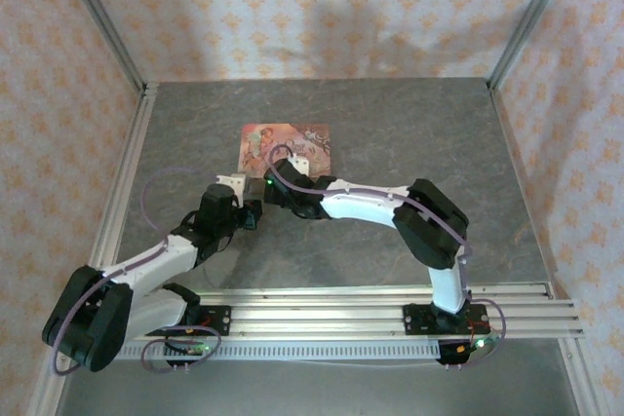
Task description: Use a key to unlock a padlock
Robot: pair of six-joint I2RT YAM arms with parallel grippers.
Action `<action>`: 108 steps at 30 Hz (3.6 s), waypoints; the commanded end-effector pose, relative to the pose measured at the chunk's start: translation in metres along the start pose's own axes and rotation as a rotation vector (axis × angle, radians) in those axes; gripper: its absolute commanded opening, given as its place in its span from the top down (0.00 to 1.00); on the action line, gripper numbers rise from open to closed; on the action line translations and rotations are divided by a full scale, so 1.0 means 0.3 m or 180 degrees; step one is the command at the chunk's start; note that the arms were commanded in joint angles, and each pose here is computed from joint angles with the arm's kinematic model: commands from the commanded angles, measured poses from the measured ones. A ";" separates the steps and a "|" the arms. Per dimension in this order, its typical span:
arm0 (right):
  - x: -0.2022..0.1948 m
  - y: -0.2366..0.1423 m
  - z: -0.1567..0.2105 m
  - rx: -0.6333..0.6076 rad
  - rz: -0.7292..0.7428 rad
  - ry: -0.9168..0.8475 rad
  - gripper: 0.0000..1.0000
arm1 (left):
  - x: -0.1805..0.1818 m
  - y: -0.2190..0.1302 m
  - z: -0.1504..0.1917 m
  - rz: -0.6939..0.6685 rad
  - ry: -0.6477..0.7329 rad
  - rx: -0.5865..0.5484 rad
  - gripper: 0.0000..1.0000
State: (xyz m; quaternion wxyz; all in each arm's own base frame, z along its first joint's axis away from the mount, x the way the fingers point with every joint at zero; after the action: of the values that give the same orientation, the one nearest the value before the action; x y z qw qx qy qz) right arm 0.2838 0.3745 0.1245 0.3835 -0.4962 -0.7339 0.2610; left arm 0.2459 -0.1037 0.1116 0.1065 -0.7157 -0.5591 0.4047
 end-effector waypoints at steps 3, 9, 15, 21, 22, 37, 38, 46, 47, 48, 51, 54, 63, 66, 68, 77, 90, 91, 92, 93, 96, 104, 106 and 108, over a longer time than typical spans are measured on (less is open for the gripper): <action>-0.034 0.054 0.024 0.0093 0.0403 -0.0147 0.39 | 0.047 -0.036 0.018 -0.0160 -0.0156 -0.0016 0.80; -0.030 0.075 0.014 0.0077 0.0524 -0.0288 0.42 | 0.052 -0.058 0.012 -0.0141 -0.0172 -0.0111 0.79; -0.027 0.090 0.007 0.0047 0.0666 -0.0403 0.42 | 0.055 -0.058 0.013 -0.0133 -0.0170 -0.0125 0.78; -0.026 0.120 0.010 0.0084 0.0793 -0.0466 0.44 | 0.055 -0.058 0.012 -0.0125 -0.0161 -0.0132 0.78; -0.023 0.122 0.011 0.0092 0.0793 -0.0477 0.45 | 0.056 -0.059 0.012 -0.0123 -0.0162 -0.0138 0.78; -0.015 0.154 0.005 0.0124 0.0882 -0.0605 0.71 | 0.052 -0.064 0.013 -0.0091 -0.0135 -0.0140 0.78; -0.013 0.153 0.004 0.0123 0.0875 -0.0604 0.73 | 0.053 -0.064 0.013 -0.0095 -0.0137 -0.0138 0.77; 0.003 0.092 -0.030 0.0065 0.0783 -0.0622 0.84 | 0.046 -0.066 0.008 -0.0091 -0.0073 -0.0102 0.66; 0.006 0.080 -0.036 0.0065 0.0750 -0.0621 0.85 | 0.045 -0.068 0.005 -0.0092 -0.0059 -0.0097 0.64; 0.009 0.072 -0.038 0.0068 0.0721 -0.0623 0.86 | 0.043 -0.069 0.003 -0.0089 -0.0042 -0.0087 0.63; 0.015 0.049 -0.046 0.0103 0.0600 -0.0597 0.89 | 0.034 -0.071 0.000 -0.0065 0.0006 -0.0051 0.58; 0.017 0.029 -0.048 0.0146 0.0467 -0.0556 0.92 | 0.020 -0.071 -0.001 0.0060 0.0013 0.0008 0.53; 0.000 -0.021 -0.071 0.0312 -0.0104 -0.0188 1.00 | -0.056 -0.031 -0.022 0.0958 -0.0320 0.0214 0.48; -0.005 -0.026 -0.079 0.0366 -0.0275 -0.0042 1.00 | -0.067 -0.020 -0.033 0.1080 -0.0378 0.0186 0.48; -0.006 -0.021 -0.077 0.0417 -0.0386 0.0058 1.00 | -0.068 -0.013 -0.035 0.1155 -0.0410 0.0153 0.49; -0.004 -0.004 -0.058 0.0552 -0.0772 0.0398 1.00 | -0.072 0.028 -0.027 0.1520 -0.0329 -0.0024 0.57; 0.002 0.000 -0.051 0.0753 -0.1099 0.0640 1.00 | -0.034 0.054 -0.023 0.1676 -0.0380 -0.0137 0.59; 0.003 0.001 -0.051 0.0759 -0.1115 0.0652 1.00 | -0.027 0.055 -0.024 0.1677 -0.0410 -0.0142 0.59; 0.004 0.003 -0.051 0.0767 -0.1137 0.0665 1.00 | -0.020 0.058 -0.026 0.1672 -0.0439 -0.0148 0.59; 0.008 0.002 -0.050 0.0781 -0.1164 0.0674 1.00 | -0.018 0.060 -0.029 0.1685 -0.0456 -0.0149 0.59; 0.011 0.003 -0.051 0.0796 -0.1202 0.0712 1.00 | -0.016 0.074 -0.030 0.1701 -0.0506 -0.0128 0.62; 0.018 0.003 -0.058 0.0840 -0.1285 0.0772 1.00 | -0.022 0.098 -0.044 0.1818 -0.0621 -0.0138 0.64; 0.018 0.006 -0.054 0.0863 -0.1288 0.0783 1.00 | -0.025 0.104 -0.051 0.1847 -0.0635 -0.0136 0.65; 0.019 0.007 -0.052 0.0877 -0.1294 0.0786 1.00 | -0.030 0.107 -0.059 0.1873 -0.0628 -0.0151 0.66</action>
State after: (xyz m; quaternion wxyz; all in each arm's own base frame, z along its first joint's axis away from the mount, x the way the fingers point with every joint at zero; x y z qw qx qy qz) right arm 0.3105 0.3735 0.1296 0.5326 -0.3609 -0.7355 0.2127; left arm 0.2712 -0.1154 0.0897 -0.0601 -0.7837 -0.3634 0.5002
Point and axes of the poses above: each hand's point on the last joint's axis, 136 mm out from that joint toward the fingers, its own y axis out along the fingers, its own x axis along the line the jaws close on, z = x × y, the point moved 6 cm from there along -y, back along the fingers, and after that the axes turned 10 degrees about -y, right-handed, at the moved point
